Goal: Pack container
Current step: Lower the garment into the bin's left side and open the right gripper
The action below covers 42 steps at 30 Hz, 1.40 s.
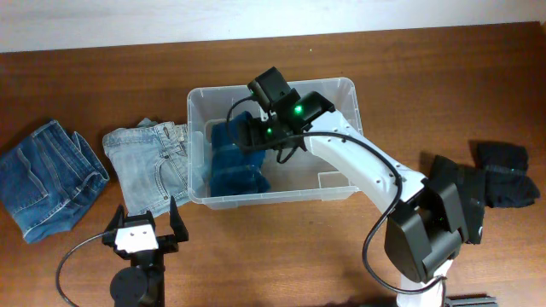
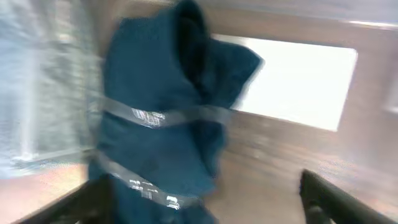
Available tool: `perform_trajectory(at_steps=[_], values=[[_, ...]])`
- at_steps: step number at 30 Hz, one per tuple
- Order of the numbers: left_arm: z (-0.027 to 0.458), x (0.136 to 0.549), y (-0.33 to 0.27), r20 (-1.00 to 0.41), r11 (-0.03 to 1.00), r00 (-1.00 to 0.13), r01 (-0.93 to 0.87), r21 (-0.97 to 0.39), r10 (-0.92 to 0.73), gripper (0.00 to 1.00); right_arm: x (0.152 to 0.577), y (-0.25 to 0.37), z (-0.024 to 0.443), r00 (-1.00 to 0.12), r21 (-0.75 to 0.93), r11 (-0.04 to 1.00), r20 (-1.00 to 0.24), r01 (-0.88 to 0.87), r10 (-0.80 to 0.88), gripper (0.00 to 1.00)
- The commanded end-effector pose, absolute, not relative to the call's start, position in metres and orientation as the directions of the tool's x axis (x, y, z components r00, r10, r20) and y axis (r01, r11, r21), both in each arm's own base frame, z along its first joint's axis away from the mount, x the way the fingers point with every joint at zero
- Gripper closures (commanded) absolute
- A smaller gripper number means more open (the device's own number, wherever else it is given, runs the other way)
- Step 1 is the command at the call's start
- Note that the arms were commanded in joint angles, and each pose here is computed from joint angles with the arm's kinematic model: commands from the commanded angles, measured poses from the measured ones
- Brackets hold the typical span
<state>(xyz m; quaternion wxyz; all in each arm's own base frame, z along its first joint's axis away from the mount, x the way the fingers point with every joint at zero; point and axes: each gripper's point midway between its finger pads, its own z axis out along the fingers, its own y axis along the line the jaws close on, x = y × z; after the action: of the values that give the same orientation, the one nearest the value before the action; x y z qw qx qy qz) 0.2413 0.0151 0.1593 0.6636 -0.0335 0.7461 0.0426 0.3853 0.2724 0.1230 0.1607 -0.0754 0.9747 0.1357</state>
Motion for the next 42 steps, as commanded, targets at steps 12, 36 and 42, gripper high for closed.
perform_trajectory(at_steps=[12,36,42], values=[[0.157,0.241,0.016,-0.993,0.994,-0.117,-0.107,0.034,0.021,0.01,0.395,0.244,0.099,-0.942,0.089,0.994,-0.334,-0.067,-0.033,0.96],[0.157,0.241,0.016,-0.993,0.994,-0.117,-0.107,0.034,0.021,0.01,0.373,0.306,0.068,-0.969,0.277,0.948,-0.229,-0.160,-0.096,0.96],[0.157,0.241,0.016,-0.993,0.994,-0.117,-0.107,0.034,0.021,0.01,0.378,0.301,0.086,-0.944,0.258,0.936,-0.287,-0.239,-0.162,0.96]])
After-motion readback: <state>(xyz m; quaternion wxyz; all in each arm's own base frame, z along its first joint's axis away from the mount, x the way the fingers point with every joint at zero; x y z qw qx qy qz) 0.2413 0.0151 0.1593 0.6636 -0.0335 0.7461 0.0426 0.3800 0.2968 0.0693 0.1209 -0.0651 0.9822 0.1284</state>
